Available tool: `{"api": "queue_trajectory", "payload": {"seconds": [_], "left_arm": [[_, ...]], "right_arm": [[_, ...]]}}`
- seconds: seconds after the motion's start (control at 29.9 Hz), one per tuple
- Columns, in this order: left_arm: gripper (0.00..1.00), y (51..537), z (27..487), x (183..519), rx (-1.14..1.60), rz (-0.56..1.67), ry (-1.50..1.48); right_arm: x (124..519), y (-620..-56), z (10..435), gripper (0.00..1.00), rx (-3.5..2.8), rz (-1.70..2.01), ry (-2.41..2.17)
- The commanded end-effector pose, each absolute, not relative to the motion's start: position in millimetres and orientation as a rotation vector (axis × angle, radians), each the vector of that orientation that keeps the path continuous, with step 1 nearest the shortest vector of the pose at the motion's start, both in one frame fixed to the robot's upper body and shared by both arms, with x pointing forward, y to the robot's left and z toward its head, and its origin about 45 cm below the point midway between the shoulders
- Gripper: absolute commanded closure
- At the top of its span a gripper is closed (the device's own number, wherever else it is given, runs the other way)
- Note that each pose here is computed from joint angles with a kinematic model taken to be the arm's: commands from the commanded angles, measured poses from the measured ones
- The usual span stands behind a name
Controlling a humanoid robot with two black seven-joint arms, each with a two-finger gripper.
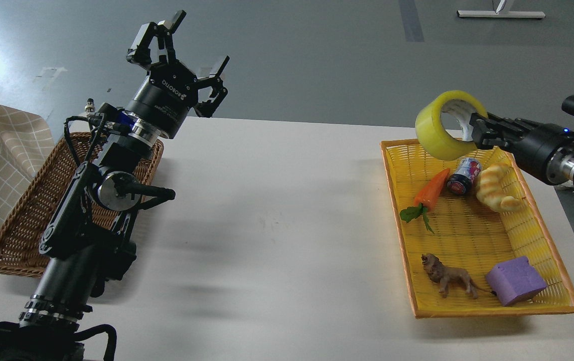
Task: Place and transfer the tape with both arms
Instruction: 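Grasp the yellow tape roll with the right gripper and lift it, then carry the tape roll toward the table center and lower it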
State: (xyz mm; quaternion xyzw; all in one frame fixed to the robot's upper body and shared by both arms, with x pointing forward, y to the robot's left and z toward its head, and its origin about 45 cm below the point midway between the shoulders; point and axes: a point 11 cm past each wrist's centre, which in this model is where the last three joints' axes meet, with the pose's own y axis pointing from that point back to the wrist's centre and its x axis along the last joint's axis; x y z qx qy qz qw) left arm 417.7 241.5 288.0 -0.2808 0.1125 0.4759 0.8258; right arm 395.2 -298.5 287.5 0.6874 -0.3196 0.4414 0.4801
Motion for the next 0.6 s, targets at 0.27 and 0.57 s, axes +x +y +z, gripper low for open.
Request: {"api": "queue_trajectory", "payload": {"seconds": [0.27,0.57], "left_arm": [[0.02,242,288,418,-0.596,1.013,0.239],[0.02,248,290,418,-0.599,1.025,0.230]], "right_arm": [[414,-151,241,0.95,1.884,1.117,-0.526],[411,-76,200,0.95,1.897,1.097,-0.311]]}}
